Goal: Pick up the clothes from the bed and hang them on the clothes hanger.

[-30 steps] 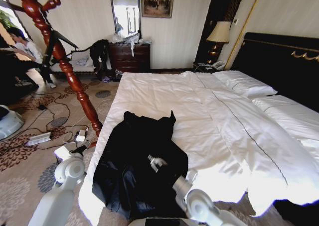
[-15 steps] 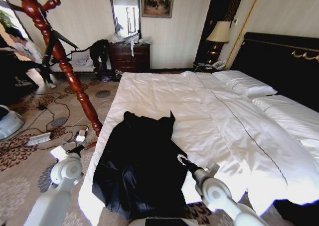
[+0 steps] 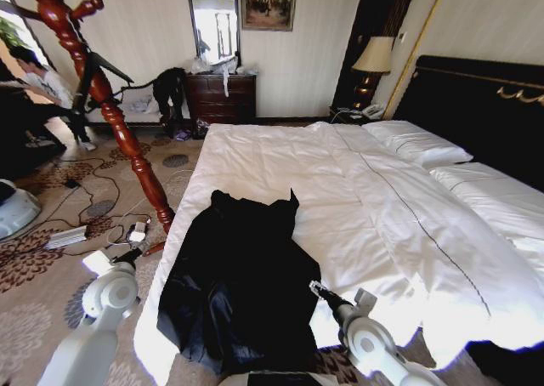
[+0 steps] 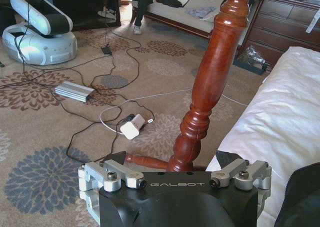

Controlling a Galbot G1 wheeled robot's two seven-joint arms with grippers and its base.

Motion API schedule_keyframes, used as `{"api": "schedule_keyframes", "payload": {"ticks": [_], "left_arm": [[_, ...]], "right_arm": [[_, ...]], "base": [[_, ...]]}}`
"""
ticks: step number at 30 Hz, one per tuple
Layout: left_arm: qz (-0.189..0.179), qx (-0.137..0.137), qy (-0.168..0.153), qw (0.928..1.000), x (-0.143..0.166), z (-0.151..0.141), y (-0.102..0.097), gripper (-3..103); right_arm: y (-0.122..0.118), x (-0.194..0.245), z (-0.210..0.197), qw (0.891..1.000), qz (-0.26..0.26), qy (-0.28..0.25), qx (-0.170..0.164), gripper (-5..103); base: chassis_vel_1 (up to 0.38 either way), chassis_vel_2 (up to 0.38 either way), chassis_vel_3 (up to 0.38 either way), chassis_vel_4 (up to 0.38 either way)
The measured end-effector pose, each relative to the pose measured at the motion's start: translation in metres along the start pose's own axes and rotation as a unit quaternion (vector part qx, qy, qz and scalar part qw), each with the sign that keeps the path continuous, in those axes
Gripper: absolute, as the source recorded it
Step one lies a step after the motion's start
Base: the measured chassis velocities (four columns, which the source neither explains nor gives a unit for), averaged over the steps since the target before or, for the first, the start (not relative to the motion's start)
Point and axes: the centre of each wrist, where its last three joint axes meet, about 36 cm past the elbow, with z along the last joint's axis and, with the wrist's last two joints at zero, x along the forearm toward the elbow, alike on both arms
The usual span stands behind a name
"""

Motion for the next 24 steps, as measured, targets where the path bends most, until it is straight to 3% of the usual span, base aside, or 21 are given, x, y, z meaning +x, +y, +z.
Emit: {"api": "schedule_keyframes", "payload": {"ticks": [3,5,6,8,12,14,15,18,21,24], "left_arm": [[-0.002,0.001,-0.001,1.0,0.0002,-0.0008,0.0016,100],[-0.003,0.001,-0.001,1.0,0.0002,-0.0009,0.0019,100],[-0.004,0.001,-0.002,1.0,0.0002,-0.0012,0.0025,100],[-0.004,0.001,-0.002,1.0,0.0002,-0.0016,0.0029,100],[-0.005,0.002,-0.003,1.0,0.0004,-0.0026,0.0033,100],[-0.005,0.002,-0.004,1.0,0.0004,-0.0027,0.0034,100],[-0.005,0.002,-0.004,1.0,0.0005,-0.0027,0.0034,100],[-0.005,0.002,-0.004,1.0,0.0004,-0.0027,0.0035,100],[-0.005,0.004,-0.003,1.0,0.0004,-0.0018,0.0031,100],[-0.006,0.004,-0.003,1.0,0.0004,-0.0015,0.003,100]], "right_arm": [[0.0011,0.0031,0.0018,1.0,-0.014,0.0,-0.002,70],[0.001,0.0039,0.0022,1.0,-0.017,0.0,-0.002,70],[0.0004,0.005,0.0032,1.0,-0.023,0.0,0.0,59],[0.0,0.0054,0.0039,1.0,-0.028,0.0,0.002,59],[-0.0016,0.0056,0.0056,0.999,-0.043,-0.003,0.012,37],[-0.0029,0.0052,0.0061,0.999,-0.048,-0.006,0.015,37],[-0.0041,0.005,0.0065,0.998,-0.053,-0.009,0.019,27],[-0.0053,0.0048,0.0068,0.998,-0.058,-0.011,0.021,21],[-0.0068,0.0045,0.0067,0.997,-0.069,-0.013,0.028,5],[-0.0074,0.0043,0.0058,0.997,-0.071,-0.016,0.034,2]], "base": [[0.0,0.0,0.0,0.0],[0.0,0.0,0.0,0.0],[0.0,0.0,0.0,0.0],[0.0,0.0,0.0,0.0],[0.0,0.0,0.0,0.0],[0.0,0.0,0.0,0.0],[0.0,0.0,0.0,0.0],[0.0,0.0,0.0,0.0],[0.0,0.0,0.0,0.0],[0.0,0.0,0.0,0.0]]}}
